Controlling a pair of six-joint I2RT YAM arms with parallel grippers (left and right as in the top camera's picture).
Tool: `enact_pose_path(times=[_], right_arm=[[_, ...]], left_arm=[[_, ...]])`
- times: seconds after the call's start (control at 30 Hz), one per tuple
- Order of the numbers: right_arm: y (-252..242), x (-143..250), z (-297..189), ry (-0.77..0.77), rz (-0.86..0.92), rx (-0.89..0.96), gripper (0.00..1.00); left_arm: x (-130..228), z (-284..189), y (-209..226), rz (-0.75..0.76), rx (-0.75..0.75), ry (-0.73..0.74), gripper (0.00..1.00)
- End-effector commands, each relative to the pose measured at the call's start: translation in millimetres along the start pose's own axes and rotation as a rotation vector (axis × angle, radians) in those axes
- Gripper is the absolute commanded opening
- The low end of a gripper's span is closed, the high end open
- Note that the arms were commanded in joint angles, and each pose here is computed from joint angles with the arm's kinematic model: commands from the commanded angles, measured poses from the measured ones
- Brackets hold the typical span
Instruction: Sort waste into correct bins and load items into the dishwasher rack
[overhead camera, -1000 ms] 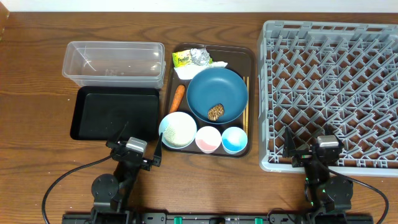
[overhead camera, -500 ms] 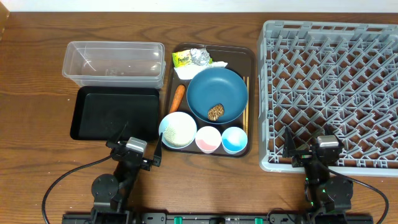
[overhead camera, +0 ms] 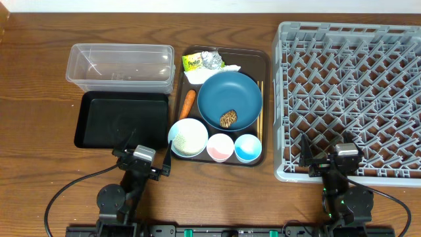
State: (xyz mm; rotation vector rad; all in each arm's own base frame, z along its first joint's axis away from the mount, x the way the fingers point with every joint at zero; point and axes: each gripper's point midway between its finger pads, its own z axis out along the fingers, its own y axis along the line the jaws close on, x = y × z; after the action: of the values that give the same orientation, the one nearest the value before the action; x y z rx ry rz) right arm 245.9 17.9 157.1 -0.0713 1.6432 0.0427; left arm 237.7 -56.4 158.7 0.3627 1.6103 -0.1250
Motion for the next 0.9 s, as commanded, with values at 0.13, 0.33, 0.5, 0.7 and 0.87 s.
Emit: enact_pose_path(times=[0.13, 0.33, 0.5, 0.7, 0.87], right_arm=[[-3.3, 0.3, -0.2, 0.000, 0.000, 0.015, 0.99], [-1.7, -3.3, -0.2, -0.014, 0.000, 0.006, 0.99], [0.8, -29.3, -2.0, -0.121, -0.001, -0.010, 0.99], [4.6, -90.4, -17.4, -0.331, -0.009, -0.033, 0.99], [0.4, -123.2, -28.1, -0.337, -0.024, -0.008, 0.99]], left_arm=[[8.5, 0.4, -12.3, -0.009, 0.067, 0.018, 0.98], [-27.3, -4.1, -23.0, -0.106, 0.146, -0.099, 0.98], [-54.8, -11.0, -20.2, -0.107, 0.142, -0.153, 0.98], [-102.6, -21.7, -14.0, -0.137, 0.136, -0.174, 0.98], [-127.7, -14.6, -8.2, -0.184, 0.146, -0.026, 0.98]])
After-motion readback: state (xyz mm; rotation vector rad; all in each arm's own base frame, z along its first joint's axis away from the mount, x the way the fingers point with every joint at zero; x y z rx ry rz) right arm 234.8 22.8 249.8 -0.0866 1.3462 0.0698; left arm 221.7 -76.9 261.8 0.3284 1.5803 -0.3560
